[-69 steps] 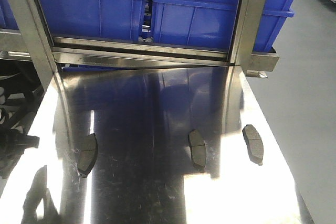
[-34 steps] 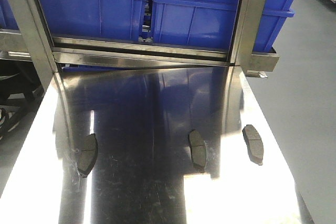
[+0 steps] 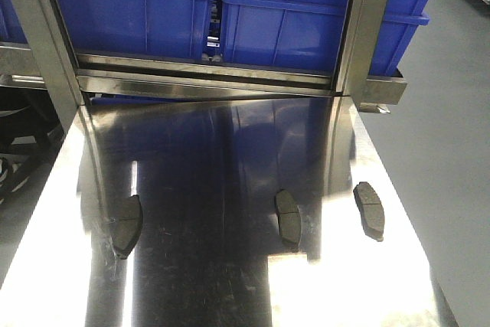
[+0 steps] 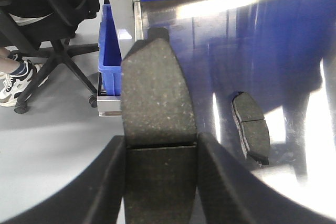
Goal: Move and align brake pads A on conveyor
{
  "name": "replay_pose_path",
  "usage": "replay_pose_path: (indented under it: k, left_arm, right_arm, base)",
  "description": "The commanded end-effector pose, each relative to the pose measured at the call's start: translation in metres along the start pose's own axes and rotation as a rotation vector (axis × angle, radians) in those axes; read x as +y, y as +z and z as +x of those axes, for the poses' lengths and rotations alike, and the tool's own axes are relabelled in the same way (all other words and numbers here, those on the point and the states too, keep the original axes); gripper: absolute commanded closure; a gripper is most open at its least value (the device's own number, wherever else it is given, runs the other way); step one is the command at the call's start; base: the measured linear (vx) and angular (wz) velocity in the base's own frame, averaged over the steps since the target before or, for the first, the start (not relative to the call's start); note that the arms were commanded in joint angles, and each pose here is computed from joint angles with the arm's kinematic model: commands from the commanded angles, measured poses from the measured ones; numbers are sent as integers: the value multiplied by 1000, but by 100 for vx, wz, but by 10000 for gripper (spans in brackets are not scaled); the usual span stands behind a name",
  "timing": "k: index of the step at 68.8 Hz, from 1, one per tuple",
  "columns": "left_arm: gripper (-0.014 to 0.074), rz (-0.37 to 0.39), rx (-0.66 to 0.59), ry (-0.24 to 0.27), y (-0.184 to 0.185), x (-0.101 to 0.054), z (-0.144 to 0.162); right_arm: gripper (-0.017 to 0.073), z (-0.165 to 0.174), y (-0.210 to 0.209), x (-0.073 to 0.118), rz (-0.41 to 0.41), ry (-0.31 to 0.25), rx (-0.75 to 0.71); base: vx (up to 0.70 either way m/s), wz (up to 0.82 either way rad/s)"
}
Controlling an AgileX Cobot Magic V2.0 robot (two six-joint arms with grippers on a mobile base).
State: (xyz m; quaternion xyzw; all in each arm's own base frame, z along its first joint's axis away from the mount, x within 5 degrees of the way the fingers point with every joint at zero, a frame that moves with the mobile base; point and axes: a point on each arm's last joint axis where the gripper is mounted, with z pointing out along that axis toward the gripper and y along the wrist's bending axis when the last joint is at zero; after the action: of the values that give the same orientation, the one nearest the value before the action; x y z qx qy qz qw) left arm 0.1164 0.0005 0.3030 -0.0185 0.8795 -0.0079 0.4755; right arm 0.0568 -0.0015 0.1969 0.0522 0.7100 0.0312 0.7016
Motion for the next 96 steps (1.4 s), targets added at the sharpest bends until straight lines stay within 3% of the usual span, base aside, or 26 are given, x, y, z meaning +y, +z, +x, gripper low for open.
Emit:
replay_pose_path:
  k: [1,96]
  left_arm:
    - [517,8,-114,3,-6,-1,-16]
    - [517,8,-111,3,-6,-1,-15]
  right_arm:
    - [562,-1,0,-1,1,-15,-68]
    - [562,-1,0,-1,1,-15,-70]
  base:
    - [0,0]
    - [0,0]
